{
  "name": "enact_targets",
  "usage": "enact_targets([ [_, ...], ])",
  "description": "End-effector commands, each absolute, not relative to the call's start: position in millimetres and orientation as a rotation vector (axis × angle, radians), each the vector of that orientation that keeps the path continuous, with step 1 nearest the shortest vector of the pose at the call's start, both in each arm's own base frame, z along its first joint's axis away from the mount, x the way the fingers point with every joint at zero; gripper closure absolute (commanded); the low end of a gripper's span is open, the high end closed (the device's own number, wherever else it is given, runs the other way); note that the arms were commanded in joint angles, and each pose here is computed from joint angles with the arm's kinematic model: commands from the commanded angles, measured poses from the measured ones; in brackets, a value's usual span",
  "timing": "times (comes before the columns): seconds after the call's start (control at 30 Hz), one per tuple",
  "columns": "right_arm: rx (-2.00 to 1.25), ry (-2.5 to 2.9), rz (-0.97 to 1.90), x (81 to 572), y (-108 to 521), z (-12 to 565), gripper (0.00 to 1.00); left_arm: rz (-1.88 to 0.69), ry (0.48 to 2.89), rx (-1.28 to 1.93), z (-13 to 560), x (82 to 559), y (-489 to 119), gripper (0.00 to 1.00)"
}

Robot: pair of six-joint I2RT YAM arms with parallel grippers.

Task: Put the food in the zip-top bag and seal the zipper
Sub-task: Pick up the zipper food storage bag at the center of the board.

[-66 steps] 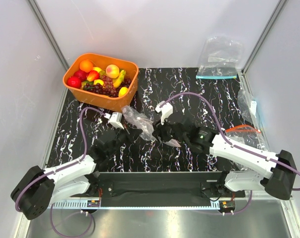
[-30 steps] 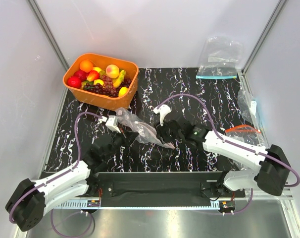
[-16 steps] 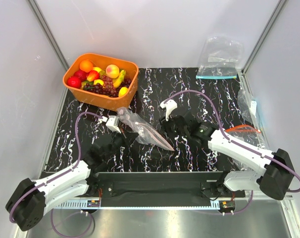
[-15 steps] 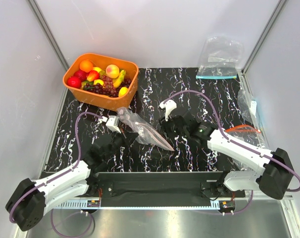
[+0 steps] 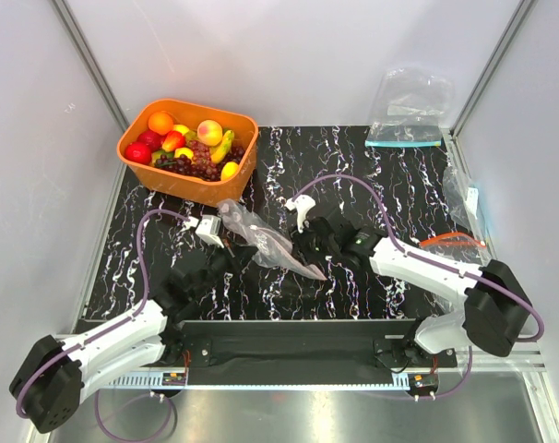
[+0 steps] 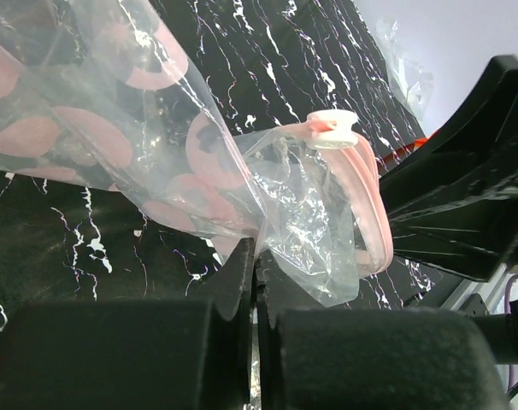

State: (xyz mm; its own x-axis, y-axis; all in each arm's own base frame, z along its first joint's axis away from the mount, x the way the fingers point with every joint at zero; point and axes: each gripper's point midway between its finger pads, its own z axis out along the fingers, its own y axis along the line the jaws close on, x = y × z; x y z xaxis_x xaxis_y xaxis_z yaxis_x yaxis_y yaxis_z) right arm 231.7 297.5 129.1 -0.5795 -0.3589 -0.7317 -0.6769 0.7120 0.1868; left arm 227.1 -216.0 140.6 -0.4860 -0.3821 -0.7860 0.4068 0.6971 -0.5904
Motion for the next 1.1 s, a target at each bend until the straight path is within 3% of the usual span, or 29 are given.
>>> enact_targets([
  [0.0,-0.794,2.199,0.617,236.2,303.6,127.5,0.69,-0.942,1.797,0.033,152.3,230.2,-215.7,1.0],
  [0.13,-0.741,2.205,0.566,243.1,297.6,134.2,1.0,-0.93,1.806,0.034,150.9,231.5,-215.5,0.98],
  [0.2,-0.604,2.21,0.385,261.4,272.4,148.1,1.0,-0.938,1.812,0.063,155.7,232.4,-220.7,0.68],
  [0.23,-0.52,2.222,0.327,266.9,262.4,154.1,1.0,-0.936,1.833,0.078,154.4,231.5,-222.8,0.39],
  [0.27,-0.464,2.22,0.256,271.4,250.0,161.6,1.0,-0.947,1.855,0.108,153.1,230.3,-228.0,0.29],
  [0.33,-0.324,2.23,0.061,278.2,216.3,176.4,1.0,-0.968,1.86,0.149,166.4,231.6,-237.0,0.2],
  [0.43,-0.113,2.22,-0.134,278.8,176.0,196.3,1.0,-1.011,1.848,0.186,183.1,234.0,-249.9,0.17],
  [0.57,0.031,2.208,-0.194,270.3,157.7,207.3,1.0,-1.051,1.836,0.216,195.2,238.7,-267.1,0.15],
  [0.9,-0.043,2.268,-0.075,266.4,192.2,189.1,1.0,-1.235,1.83,0.294,211.0,233.6,-321.0,0.16],
  [1.07,-0.072,2.278,0.004,269.7,210.2,176.1,1.0,-1.276,1.886,0.291,192.7,239.1,-339.3,0.22],
])
